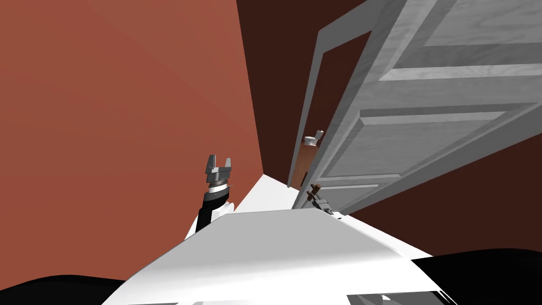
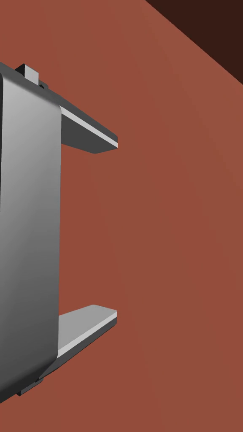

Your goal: Pull the door open

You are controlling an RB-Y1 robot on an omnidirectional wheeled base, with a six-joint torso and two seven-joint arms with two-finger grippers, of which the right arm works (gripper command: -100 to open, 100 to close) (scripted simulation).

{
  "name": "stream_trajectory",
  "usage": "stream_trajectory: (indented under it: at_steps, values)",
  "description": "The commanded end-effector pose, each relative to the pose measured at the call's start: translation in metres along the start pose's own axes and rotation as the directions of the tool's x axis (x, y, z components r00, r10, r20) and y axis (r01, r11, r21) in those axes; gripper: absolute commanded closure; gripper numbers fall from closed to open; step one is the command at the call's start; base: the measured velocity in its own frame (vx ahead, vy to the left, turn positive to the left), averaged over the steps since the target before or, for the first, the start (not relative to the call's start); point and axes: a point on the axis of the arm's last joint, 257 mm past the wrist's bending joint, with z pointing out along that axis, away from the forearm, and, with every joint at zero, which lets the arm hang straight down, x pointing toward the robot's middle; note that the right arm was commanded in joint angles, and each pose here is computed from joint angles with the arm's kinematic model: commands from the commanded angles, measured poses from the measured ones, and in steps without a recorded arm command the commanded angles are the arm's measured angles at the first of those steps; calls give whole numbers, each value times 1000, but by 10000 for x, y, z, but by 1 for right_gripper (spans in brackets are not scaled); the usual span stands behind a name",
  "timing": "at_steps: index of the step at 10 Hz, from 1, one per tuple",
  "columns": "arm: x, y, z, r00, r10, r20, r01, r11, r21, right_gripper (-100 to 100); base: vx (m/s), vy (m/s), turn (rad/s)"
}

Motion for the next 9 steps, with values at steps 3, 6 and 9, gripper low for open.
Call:
stream_trajectory:
  at_steps: [3, 6, 9]
  values:
    - [-14, -10, -69, 1000, 2, 3, -2, 1000, 18, 100, -174, -42, 124]
    - [-10, 10, -160, 1000, 0, 3, -1, 999, 41, 100, -254, -78, 198]
    - [-6, 24, -227, 1000, 0, 4, 0, 998, 58, 100, -250, -61, 114]
